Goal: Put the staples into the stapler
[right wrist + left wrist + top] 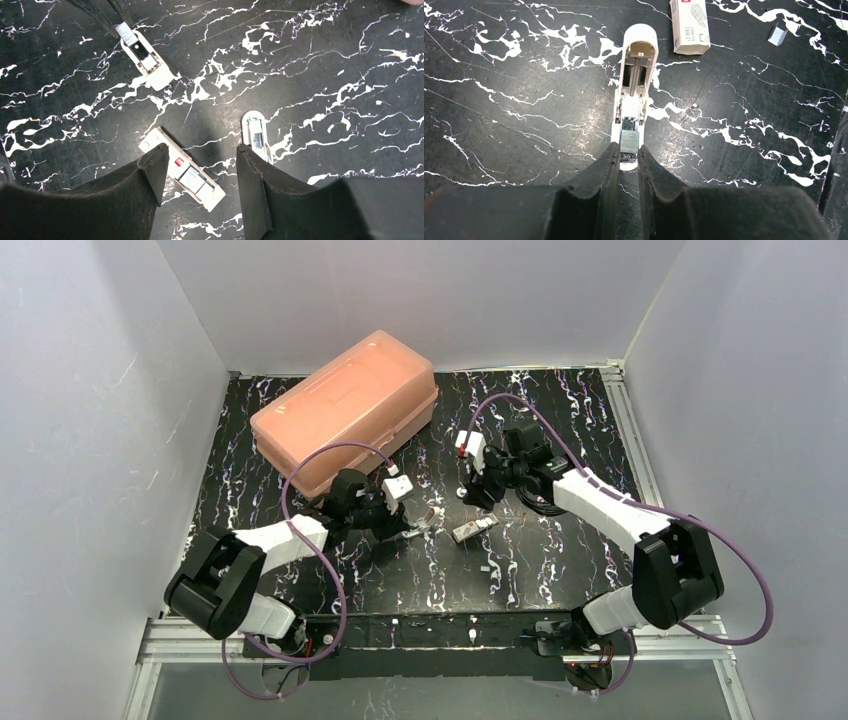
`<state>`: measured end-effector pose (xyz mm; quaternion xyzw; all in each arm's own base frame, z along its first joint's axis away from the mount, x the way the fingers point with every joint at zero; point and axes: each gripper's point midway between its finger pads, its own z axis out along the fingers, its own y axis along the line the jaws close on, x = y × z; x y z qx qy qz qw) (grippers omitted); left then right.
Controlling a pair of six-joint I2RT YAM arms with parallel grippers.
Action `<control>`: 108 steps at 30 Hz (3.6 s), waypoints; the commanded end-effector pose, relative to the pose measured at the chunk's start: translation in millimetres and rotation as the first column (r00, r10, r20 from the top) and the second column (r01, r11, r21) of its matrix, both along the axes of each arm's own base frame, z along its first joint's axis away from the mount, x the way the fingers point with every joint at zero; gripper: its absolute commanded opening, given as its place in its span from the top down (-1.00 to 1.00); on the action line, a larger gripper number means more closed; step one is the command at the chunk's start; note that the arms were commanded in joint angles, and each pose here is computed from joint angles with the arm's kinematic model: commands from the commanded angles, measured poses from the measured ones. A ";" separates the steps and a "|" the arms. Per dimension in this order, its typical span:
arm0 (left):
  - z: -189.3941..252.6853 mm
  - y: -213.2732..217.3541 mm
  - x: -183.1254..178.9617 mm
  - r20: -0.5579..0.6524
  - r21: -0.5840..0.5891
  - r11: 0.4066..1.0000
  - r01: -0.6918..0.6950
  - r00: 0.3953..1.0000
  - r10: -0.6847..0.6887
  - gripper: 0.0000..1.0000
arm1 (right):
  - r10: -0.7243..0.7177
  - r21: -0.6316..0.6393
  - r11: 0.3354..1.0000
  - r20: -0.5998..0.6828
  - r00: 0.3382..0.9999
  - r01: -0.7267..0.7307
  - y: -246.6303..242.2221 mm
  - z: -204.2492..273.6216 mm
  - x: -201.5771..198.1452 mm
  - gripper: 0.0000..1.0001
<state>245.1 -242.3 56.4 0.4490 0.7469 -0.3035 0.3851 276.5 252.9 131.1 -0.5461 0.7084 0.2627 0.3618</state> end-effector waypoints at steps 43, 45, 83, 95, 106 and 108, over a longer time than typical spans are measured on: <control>-13.2 -10.4 -1.0 0.047 -0.006 0.998 0.061 0.997 -0.060 1.00 | -0.040 0.058 0.998 0.032 0.999 0.038 -18.4 7.0 2.9 -0.17; -13.4 -10.3 -0.9 0.047 -0.005 0.998 0.060 0.997 -0.059 1.00 | -0.040 0.058 0.998 0.031 0.999 0.038 -18.3 7.1 2.6 -0.17; -17.8 -8.4 1.7 0.022 0.006 1.000 0.022 0.999 -0.023 1.00 | -0.045 0.050 0.998 0.016 0.999 0.044 -20.9 1.8 1.9 -0.17; -18.9 -9.0 2.0 0.015 0.012 1.000 0.017 1.000 -0.018 1.00 | -0.033 0.059 0.998 0.005 0.999 0.033 -17.4 2.3 2.9 -0.17; -2.5 -11.8 7.4 0.054 -0.013 1.000 0.011 0.998 -0.010 1.00 | -0.020 0.054 0.998 0.006 1.000 0.020 -13.5 4.0 6.8 -0.17; 3.4 -12.7 7.9 0.069 -0.023 1.000 0.015 0.998 -0.013 1.00 | -0.011 0.055 0.998 0.013 1.000 0.011 -11.6 5.2 7.8 -0.17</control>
